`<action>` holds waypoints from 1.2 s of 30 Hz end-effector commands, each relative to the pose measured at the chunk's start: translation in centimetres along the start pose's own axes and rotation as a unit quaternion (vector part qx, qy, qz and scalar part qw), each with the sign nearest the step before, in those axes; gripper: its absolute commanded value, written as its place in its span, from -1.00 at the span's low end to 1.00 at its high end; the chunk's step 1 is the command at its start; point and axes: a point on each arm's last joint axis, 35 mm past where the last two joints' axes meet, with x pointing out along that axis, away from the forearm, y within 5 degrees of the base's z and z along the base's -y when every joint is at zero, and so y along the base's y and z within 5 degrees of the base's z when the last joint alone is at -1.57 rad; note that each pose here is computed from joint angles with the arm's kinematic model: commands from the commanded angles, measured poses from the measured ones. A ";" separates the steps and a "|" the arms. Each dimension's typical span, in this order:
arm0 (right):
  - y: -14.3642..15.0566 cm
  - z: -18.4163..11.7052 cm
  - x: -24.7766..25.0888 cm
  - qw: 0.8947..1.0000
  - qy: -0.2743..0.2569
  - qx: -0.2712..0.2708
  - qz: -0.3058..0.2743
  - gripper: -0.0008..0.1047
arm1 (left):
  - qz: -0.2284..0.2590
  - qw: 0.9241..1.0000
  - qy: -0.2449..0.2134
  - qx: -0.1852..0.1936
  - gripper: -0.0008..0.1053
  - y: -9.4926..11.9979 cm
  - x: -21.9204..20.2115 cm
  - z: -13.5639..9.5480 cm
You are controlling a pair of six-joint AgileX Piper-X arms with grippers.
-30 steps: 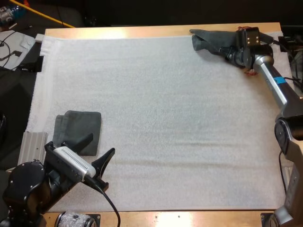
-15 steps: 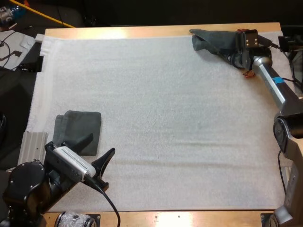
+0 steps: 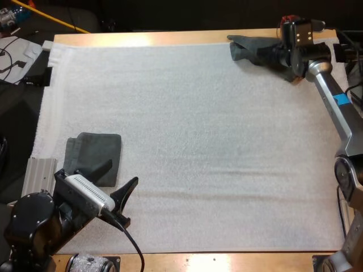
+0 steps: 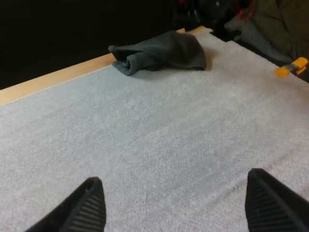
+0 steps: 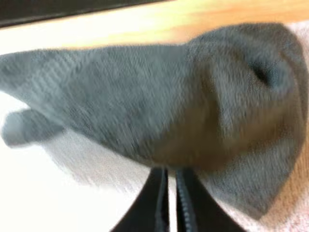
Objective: Pick towel from pile, fold and stack
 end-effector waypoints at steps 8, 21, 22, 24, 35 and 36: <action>1.1 -0.3 -0.8 0.999 0.021 -0.032 0.004 -0.96 | -0.006 1.000 -0.007 -0.002 0.13 -0.2 -0.1 0.3; 1.1 -1.9 2.6 0.998 0.051 0.010 0.023 0.24 | -0.010 1.000 -0.005 -0.005 0.14 -0.1 -0.1 0.3; 1.1 -1.2 1.5 0.999 0.036 0.001 0.024 0.19 | -0.008 1.000 -0.005 -0.003 0.14 -0.2 -0.1 0.2; 1.2 -1.1 1.6 0.999 0.031 -0.002 0.021 0.16 | -0.007 1.000 -0.006 -0.003 0.14 -0.2 -0.2 0.2; 1.3 -2.2 5.4 1.000 0.023 0.007 0.009 0.12 | -0.006 1.000 -0.005 -0.005 0.14 -0.1 -0.1 0.2; 1.3 -2.3 5.5 1.000 0.022 0.009 0.007 0.07 | -0.006 1.000 -0.006 -0.005 0.14 -0.1 -0.1 0.2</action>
